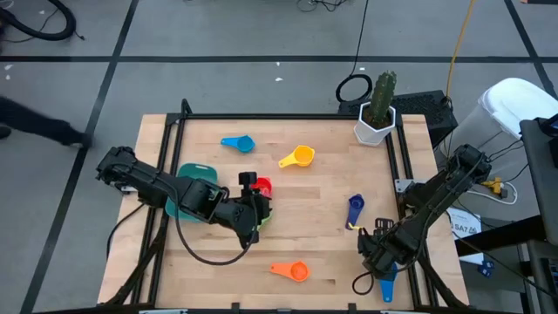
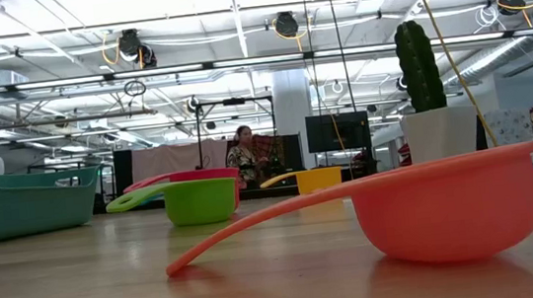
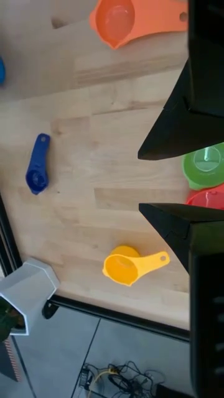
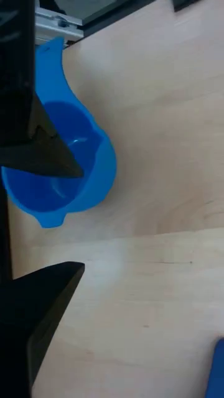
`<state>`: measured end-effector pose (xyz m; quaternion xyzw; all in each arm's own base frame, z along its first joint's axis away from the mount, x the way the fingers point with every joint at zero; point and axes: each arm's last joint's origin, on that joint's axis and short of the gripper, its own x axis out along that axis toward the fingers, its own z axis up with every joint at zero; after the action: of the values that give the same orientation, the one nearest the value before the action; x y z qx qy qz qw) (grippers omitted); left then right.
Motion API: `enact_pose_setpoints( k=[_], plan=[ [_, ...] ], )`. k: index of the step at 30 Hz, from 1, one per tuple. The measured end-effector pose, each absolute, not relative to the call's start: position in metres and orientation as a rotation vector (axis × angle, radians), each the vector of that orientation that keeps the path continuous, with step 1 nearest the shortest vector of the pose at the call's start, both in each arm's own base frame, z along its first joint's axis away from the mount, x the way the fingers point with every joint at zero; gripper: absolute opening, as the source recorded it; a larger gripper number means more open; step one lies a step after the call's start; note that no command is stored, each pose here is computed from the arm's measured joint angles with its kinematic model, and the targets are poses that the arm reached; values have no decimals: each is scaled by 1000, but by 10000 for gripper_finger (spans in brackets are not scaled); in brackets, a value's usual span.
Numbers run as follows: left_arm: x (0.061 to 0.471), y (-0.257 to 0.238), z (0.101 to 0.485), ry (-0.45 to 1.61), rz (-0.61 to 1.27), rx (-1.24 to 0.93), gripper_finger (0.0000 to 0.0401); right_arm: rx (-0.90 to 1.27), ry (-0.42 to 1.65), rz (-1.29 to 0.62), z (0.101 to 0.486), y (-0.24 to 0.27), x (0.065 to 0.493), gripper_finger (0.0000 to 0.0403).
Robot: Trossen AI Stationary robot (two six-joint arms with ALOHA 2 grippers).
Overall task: Nest measuring cups in basket
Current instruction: Stack the blue measuring cup into the red measuring cup
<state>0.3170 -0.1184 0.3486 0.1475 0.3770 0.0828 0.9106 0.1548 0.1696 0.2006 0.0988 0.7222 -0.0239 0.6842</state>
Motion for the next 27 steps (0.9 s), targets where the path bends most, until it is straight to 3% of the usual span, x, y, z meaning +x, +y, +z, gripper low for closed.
enact_pose_setpoints(
  k=[27],
  plan=[
    [315,-124,349,766,184,263,127,230,1699,-29,173,163,143,221]
  ],
)
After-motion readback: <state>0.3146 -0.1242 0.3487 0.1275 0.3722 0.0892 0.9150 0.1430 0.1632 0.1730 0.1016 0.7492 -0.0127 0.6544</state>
